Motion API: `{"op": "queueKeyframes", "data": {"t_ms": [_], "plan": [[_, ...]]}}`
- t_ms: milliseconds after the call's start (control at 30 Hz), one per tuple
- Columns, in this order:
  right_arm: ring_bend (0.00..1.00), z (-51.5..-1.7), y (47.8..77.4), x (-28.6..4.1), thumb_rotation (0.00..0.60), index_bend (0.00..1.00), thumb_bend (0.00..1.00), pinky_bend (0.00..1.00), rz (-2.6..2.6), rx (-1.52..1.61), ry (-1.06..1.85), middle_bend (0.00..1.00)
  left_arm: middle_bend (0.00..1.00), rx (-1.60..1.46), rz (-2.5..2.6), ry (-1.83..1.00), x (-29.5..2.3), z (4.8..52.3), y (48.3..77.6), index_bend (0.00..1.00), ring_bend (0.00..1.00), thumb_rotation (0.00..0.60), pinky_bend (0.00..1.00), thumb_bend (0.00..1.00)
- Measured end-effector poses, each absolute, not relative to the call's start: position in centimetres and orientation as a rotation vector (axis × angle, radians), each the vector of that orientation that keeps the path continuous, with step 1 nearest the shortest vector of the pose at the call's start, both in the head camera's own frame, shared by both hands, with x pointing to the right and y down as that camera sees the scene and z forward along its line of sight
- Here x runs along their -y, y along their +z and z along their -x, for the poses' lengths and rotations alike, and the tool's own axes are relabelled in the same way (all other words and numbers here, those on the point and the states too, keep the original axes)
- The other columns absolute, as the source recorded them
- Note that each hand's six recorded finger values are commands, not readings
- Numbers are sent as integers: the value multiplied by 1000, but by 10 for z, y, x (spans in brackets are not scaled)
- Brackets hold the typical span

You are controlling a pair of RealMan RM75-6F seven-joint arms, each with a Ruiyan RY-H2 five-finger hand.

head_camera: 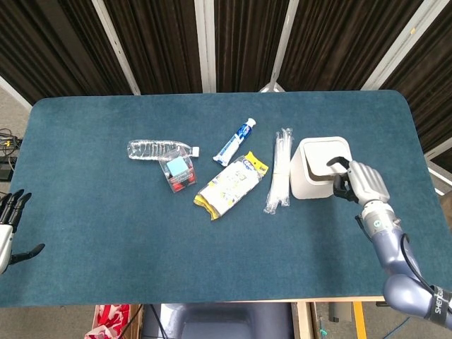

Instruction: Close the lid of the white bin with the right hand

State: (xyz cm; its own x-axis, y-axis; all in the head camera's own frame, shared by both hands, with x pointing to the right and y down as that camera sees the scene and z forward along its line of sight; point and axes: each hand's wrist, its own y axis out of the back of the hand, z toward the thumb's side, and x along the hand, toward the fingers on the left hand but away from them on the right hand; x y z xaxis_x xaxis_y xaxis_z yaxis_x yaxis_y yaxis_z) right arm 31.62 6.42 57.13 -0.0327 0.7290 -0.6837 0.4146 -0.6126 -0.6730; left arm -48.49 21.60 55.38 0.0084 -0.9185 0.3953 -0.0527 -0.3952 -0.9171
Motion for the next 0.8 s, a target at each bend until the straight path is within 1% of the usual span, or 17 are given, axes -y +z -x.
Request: {"op": "queueKeyframes", "data": {"t_ms": [400, 800], "plan": [[958, -313, 584, -79, 600, 320, 769, 828, 2001, 1180, 1721, 863, 0, -1030, 1543, -1477, -216, 485, 553, 0, 0, 600, 0, 0], [958, -311, 590, -82, 600, 321, 769, 828, 1994, 1168, 1723, 864, 0, -1029, 1546, -1481, -216, 486, 554, 0, 0, 600, 0, 0]]}}
